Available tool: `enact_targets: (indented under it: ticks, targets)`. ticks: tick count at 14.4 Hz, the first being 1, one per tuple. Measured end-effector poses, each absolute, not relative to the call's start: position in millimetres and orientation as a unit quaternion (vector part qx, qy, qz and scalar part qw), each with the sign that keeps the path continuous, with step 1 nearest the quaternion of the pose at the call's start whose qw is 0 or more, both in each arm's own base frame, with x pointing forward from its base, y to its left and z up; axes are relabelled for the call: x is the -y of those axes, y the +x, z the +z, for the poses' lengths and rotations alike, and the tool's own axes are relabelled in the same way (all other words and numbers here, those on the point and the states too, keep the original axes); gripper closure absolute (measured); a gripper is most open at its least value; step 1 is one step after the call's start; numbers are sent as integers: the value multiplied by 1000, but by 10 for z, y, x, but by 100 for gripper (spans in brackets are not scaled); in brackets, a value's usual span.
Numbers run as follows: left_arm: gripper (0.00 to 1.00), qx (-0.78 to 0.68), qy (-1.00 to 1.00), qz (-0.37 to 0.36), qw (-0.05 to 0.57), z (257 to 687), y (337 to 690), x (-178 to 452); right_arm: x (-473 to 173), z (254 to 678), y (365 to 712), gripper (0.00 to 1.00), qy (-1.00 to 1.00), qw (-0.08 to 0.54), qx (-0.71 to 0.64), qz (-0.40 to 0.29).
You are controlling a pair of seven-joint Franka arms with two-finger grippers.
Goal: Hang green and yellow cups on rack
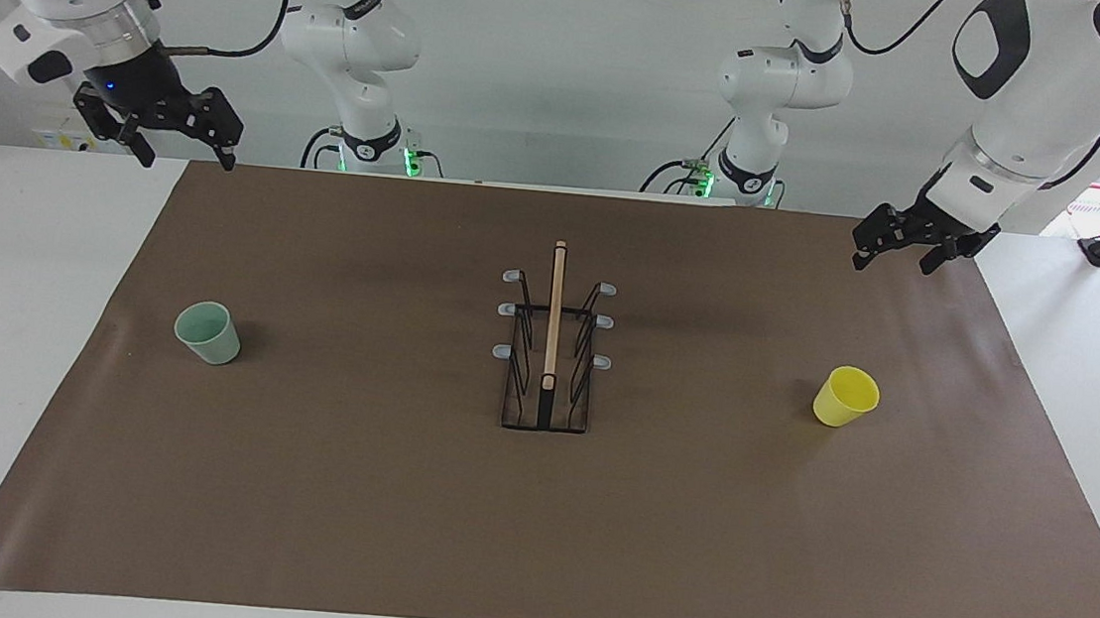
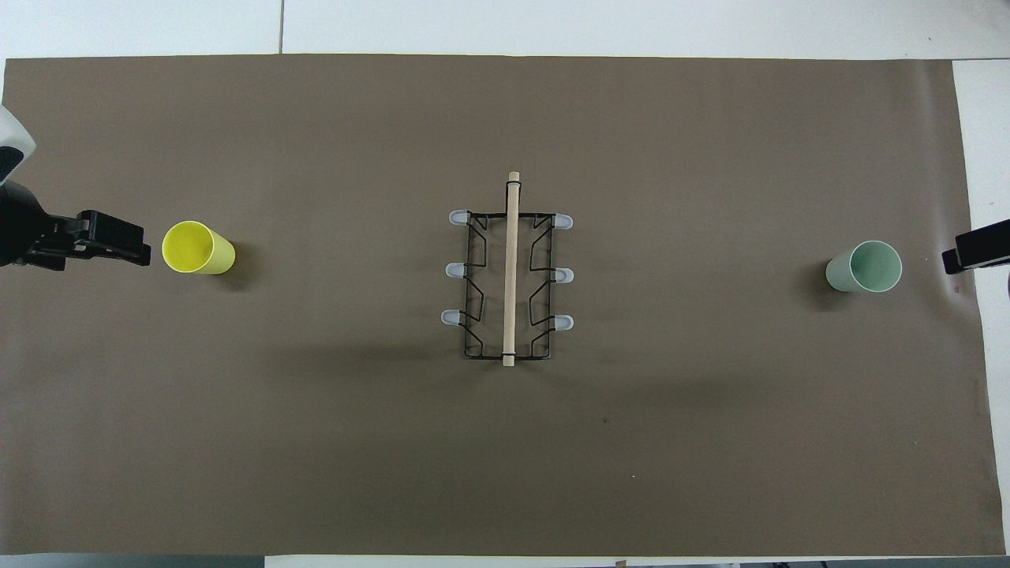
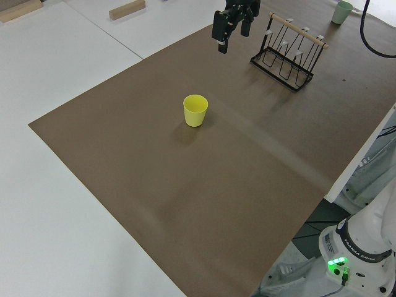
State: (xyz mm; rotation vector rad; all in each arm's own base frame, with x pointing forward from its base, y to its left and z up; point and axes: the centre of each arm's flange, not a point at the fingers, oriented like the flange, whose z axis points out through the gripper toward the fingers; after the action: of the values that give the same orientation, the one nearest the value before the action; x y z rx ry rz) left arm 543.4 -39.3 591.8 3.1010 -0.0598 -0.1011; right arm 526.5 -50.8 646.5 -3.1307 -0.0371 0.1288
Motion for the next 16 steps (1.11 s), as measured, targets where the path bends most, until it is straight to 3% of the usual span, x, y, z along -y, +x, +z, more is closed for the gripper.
enact_targets:
  ticks: [16]
  targets:
    - [0,19,999,-33,19,5918,5434,393,471,6474,5264,0,-999,4,15,40]
